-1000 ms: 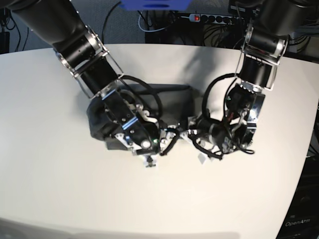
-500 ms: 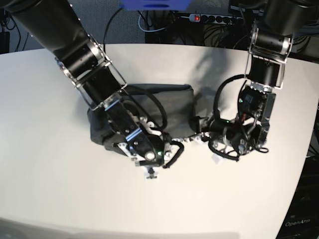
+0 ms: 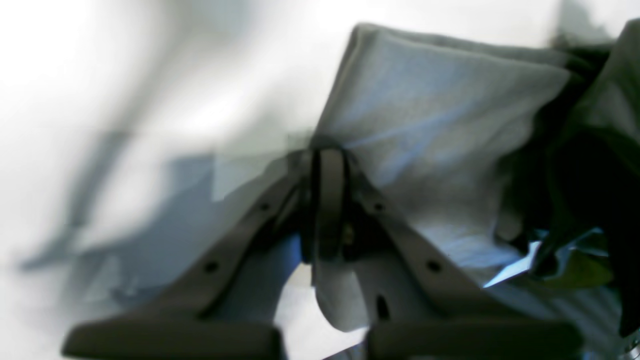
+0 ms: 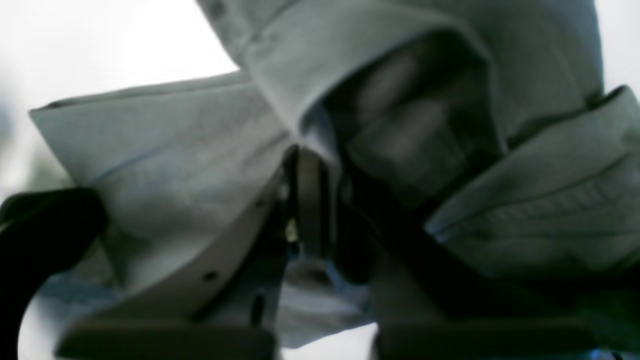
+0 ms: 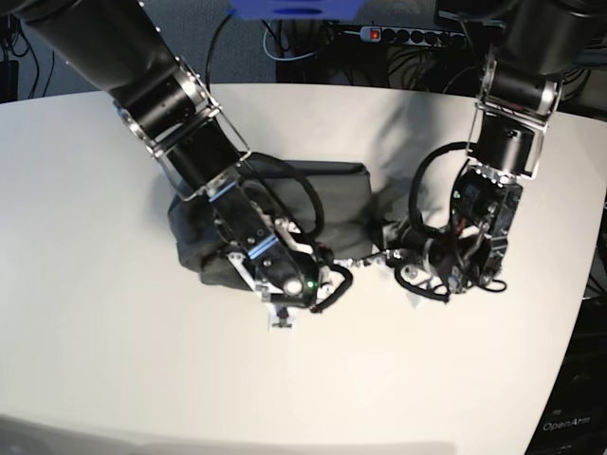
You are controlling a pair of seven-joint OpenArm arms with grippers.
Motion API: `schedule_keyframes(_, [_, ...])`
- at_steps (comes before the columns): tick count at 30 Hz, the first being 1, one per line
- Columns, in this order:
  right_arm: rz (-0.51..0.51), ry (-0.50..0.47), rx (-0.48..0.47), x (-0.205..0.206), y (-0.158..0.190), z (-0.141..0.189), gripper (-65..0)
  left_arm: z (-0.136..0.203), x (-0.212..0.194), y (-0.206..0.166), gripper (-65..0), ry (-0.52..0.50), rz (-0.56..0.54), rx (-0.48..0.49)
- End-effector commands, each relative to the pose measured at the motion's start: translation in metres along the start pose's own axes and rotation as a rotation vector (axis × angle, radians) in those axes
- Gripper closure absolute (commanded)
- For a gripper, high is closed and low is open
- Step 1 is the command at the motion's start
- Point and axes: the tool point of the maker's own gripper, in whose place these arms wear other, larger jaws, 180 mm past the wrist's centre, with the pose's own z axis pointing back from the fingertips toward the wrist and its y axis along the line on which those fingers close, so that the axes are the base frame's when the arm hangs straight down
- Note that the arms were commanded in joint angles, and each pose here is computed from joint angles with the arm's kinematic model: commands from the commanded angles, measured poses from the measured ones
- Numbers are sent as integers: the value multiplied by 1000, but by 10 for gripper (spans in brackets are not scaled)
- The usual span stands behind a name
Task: Fold the T-shirt properly
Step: 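Lay the carried end onto the shirt beside the left gripper, then open the left gripper and pull it away from the shirt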
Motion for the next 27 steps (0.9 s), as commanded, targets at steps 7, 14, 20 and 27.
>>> schedule_keyframes(7, [1, -46, 62, 23, 24, 22, -3, -10, 11, -8, -18, -23, -47, 30])
schedule_keyframes(14, [0, -53, 37, 35, 19, 23, -3, -23, 8, 5, -18, -11, -58, 90])
schedule_keyframes(20, [5, -58, 54, 36, 29, 28, -3, -26, 6, 10, -19, -2, -58, 104])
schedule_keyframes(27, [9, -71, 83, 40, 42, 37, -1, -24, 6, 8, -19, 0, -61, 98])
